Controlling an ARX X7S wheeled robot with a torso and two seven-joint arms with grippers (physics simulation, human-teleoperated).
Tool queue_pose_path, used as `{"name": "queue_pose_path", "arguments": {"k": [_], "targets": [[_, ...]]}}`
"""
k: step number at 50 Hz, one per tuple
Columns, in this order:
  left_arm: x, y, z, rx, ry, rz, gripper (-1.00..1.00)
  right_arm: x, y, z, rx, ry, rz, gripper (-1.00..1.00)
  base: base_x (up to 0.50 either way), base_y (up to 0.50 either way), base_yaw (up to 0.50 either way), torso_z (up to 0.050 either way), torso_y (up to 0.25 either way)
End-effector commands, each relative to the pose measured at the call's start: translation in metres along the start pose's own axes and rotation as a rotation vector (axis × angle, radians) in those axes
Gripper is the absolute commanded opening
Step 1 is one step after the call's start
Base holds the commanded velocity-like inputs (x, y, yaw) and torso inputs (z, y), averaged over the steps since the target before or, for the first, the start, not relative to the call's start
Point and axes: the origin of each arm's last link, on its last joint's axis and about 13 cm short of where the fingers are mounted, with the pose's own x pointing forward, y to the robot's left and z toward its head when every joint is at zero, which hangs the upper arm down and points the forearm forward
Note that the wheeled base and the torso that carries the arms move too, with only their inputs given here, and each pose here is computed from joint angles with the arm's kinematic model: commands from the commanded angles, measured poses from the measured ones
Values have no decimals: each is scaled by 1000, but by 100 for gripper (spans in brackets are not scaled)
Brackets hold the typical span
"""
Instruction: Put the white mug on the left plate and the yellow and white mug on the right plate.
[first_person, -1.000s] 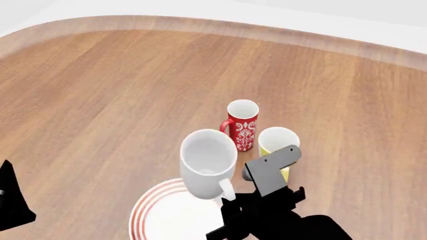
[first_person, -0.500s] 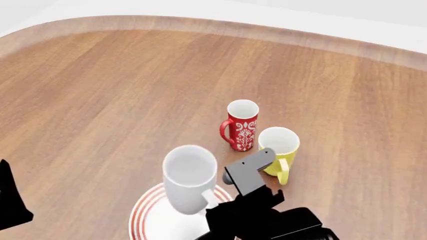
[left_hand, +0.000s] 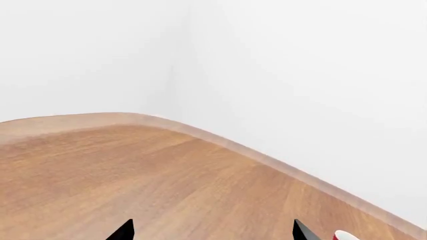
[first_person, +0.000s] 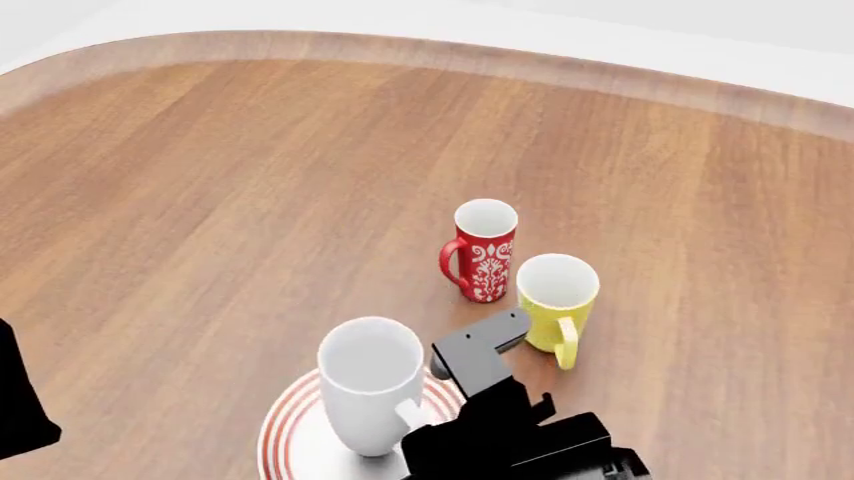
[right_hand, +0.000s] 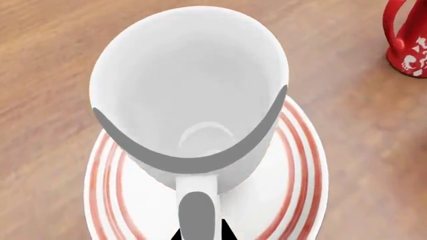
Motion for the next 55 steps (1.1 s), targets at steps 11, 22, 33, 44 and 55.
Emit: {"name": "queue_pose_path", "arguments": {"k": [11, 22, 33, 44, 55], "targets": [[-1, 0, 0, -1, 1, -1, 100, -16, 1, -20, 63, 0, -13, 100, 0, 0, 0, 0, 0], [-1, -3, -1, 6, 2, -2, 100, -121, 54, -46, -42, -187, -45, 100, 0, 0, 0, 0, 0], [3, -1, -2, 13, 3, -3, 100, -175, 79, -39, -114, -509, -198, 100, 0, 0, 0, 0, 0], [8, 2, -3, 10, 1, -3, 100, -157, 52, -23, -116, -609, -331, 100, 0, 0, 0, 0, 0], [7, 3, -2, 8, -2, -3, 100, -135, 31, -2, -73, -667, -411, 100, 0, 0, 0, 0, 0]]}}
